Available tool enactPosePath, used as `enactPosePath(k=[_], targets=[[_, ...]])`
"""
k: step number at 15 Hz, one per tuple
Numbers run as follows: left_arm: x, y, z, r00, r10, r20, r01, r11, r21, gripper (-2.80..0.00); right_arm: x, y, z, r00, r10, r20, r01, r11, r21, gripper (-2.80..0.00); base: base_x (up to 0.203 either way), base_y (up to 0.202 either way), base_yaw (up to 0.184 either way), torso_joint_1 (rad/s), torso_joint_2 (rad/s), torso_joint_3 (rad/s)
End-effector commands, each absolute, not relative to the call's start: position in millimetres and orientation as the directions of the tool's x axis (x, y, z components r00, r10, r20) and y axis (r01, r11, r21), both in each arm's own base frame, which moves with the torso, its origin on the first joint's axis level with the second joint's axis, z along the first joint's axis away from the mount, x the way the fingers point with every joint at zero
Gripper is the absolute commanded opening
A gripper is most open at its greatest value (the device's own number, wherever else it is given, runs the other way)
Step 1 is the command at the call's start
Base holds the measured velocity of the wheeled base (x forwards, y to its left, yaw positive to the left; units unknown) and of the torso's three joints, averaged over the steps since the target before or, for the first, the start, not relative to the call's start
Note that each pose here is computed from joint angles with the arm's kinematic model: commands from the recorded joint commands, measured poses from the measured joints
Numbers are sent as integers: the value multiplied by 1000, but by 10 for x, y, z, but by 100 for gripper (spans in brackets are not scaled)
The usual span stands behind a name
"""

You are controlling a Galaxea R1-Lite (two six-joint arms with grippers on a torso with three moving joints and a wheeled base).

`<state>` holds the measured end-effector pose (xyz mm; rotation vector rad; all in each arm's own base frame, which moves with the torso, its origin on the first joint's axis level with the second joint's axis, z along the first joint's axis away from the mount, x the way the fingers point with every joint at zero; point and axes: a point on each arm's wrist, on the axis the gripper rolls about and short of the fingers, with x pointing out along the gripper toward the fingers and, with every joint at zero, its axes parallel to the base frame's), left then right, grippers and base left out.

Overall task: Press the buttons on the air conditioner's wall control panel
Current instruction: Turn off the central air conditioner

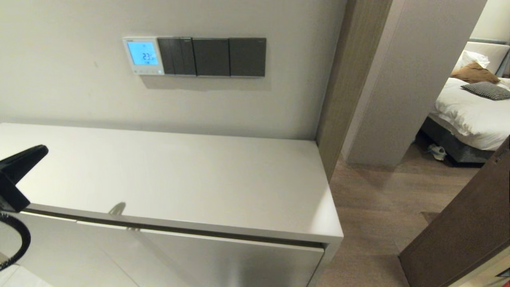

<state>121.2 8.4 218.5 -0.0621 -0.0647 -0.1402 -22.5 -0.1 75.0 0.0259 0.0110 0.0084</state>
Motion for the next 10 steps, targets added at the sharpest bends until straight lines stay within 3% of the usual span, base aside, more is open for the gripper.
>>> enactPosePath(k=[1,10], targets=[[820,37,1981,984,-144,107,150,988,-48,-280,-222,-1,746,1000,9,-14,-9,1000,26,-280,0,0,0,0,0,0],[137,-49,1397,984,-177,12,178,981,-72,-280,-222,-1,746,1000,9,-14,-9,1000,26,-280,0,0,0,0,0,0]])
